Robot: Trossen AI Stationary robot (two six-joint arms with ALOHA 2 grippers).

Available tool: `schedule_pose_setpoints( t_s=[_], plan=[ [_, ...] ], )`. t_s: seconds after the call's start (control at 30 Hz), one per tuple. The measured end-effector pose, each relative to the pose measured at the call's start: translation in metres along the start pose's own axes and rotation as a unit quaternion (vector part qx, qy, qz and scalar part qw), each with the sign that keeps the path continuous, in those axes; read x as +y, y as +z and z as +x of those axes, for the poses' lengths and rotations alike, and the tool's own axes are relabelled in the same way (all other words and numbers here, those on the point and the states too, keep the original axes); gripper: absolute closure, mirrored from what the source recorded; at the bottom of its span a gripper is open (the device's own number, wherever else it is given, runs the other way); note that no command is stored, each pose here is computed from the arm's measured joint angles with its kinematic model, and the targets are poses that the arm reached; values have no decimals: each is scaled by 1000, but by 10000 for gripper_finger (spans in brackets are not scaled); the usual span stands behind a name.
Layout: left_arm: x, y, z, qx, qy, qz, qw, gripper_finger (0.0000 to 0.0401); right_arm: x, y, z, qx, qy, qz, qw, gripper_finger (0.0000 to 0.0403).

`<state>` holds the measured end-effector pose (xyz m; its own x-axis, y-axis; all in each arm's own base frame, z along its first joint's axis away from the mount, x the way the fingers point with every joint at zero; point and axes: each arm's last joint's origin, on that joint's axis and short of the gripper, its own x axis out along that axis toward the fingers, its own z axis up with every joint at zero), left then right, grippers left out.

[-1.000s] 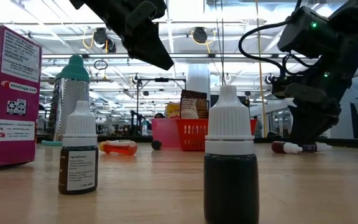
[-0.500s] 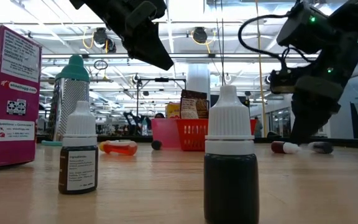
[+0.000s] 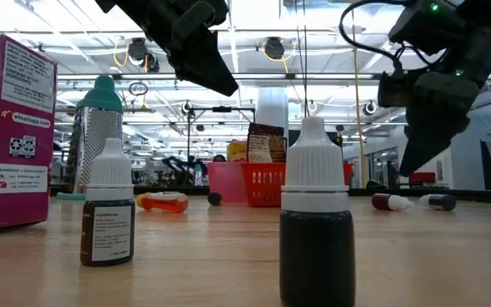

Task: Pick & Place Kitchen Items
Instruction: Put the violet food coloring bottle into the orange bin

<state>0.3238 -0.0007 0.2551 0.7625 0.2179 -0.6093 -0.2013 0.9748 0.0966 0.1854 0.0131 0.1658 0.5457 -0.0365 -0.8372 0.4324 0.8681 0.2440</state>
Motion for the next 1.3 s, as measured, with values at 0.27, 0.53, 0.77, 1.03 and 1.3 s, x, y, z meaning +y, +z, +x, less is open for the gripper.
schedule_pose_setpoints(
  t_s=[0.27,0.53,0.77,1.03,1.3],
  plan=[
    [0,0,0,1,0,0,1000,240,-1,-3,-18,6,48,14,999,340],
    [0,0,0,0,0,0,1000,240,-13,-19,-22,92,-2,57,994,302],
    [0,0,0,-1,0,0,1000,240,-13,-17,-22,83,-2,73,994,260],
    [0,0,0,0,0,4,1000,240,-18,-26,-5,80,-1,103,992,227],
    [0,0,0,0,1,4,1000,240,-18,-26,4,54,2,125,991,220]
  ],
)
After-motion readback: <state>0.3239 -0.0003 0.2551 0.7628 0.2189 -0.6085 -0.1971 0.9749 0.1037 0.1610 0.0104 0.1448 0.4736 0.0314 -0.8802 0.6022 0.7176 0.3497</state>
